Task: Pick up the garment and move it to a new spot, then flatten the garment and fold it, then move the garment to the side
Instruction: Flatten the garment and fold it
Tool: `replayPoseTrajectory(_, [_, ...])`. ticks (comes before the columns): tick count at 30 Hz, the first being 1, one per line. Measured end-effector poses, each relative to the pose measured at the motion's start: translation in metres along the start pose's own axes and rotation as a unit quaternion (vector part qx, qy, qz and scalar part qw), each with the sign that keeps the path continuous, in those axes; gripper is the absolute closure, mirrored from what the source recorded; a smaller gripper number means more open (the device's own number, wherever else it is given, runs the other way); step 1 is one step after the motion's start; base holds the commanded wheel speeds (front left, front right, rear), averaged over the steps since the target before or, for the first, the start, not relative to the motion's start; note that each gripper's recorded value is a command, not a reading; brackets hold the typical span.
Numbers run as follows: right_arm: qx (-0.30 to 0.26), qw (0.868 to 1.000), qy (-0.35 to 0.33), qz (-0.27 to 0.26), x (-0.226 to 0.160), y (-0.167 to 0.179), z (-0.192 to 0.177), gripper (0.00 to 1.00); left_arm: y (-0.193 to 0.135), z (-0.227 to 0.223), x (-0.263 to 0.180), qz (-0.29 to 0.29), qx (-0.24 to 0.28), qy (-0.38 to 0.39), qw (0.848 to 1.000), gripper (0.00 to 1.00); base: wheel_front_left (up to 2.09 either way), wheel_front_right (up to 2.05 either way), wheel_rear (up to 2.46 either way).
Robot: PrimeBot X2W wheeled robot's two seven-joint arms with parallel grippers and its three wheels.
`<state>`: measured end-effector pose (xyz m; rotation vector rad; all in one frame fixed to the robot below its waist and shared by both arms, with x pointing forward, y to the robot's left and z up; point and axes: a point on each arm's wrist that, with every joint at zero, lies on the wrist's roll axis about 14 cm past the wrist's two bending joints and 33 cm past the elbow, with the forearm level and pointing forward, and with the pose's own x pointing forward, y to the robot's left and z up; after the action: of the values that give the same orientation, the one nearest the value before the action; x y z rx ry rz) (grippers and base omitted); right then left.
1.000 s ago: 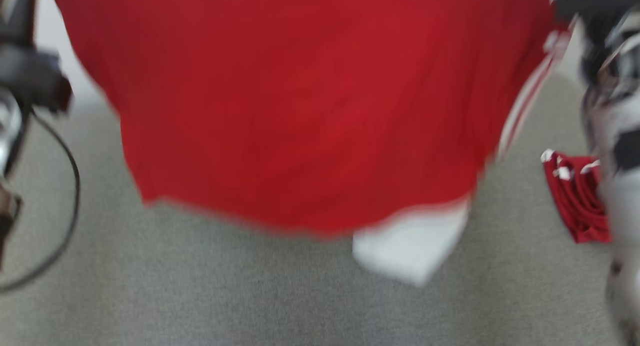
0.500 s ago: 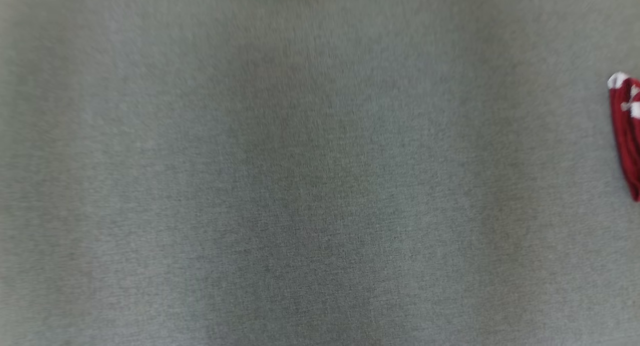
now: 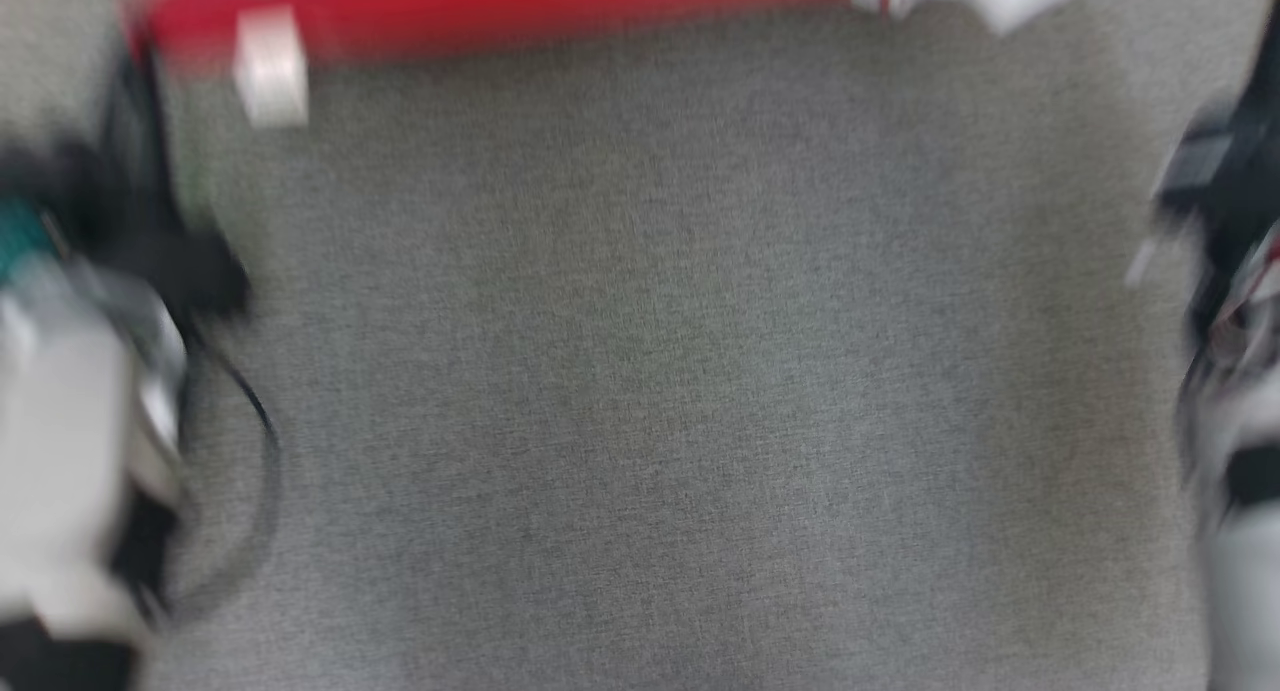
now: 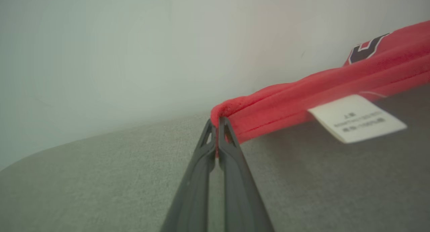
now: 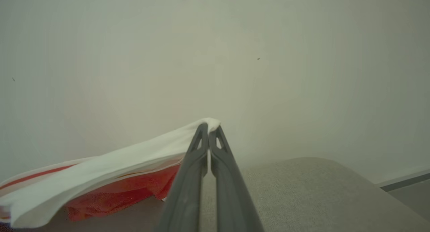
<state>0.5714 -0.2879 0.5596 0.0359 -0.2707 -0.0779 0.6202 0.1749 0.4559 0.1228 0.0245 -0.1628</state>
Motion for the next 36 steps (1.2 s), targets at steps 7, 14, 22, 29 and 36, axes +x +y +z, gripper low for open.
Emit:
replayPoseTrajectory(7, [0.024, 0.993, 0.109, -0.030, -0.112, -0.001, -0.047, 1.00, -0.014, -0.061, -0.106, 0.047, -0.091, 0.090, 0.991, 1.00, 0.00, 0.00, 0.00])
replayPoseTrajectory(14, [0.042, 0.983, 0.161, -0.074, -0.190, -0.012, -0.054, 1.00, -0.029, -0.077, -0.179, 0.070, -0.128, 0.131, 0.981, 1.00, 0.00, 0.00, 0.00])
replayPoseTrajectory(22, [0.034, 0.974, 0.202, -0.101, -0.261, -0.028, -0.057, 1.00, -0.043, -0.087, -0.240, 0.074, -0.138, 0.158, 0.975, 1.00, 0.00, 0.00, 0.00])
replayPoseTrajectory(29, [0.037, 0.967, 0.223, -0.115, -0.311, -0.031, -0.058, 1.00, -0.049, -0.090, -0.284, 0.075, -0.150, 0.167, 0.972, 1.00, 0.00, 0.00, 0.00])
replayPoseTrajectory(36, [0.044, 0.965, 0.237, -0.106, -0.340, -0.022, -0.063, 1.00, -0.046, -0.095, -0.318, 0.088, -0.159, 0.170, 0.968, 1.00, 0.00, 0.00, 0.00])
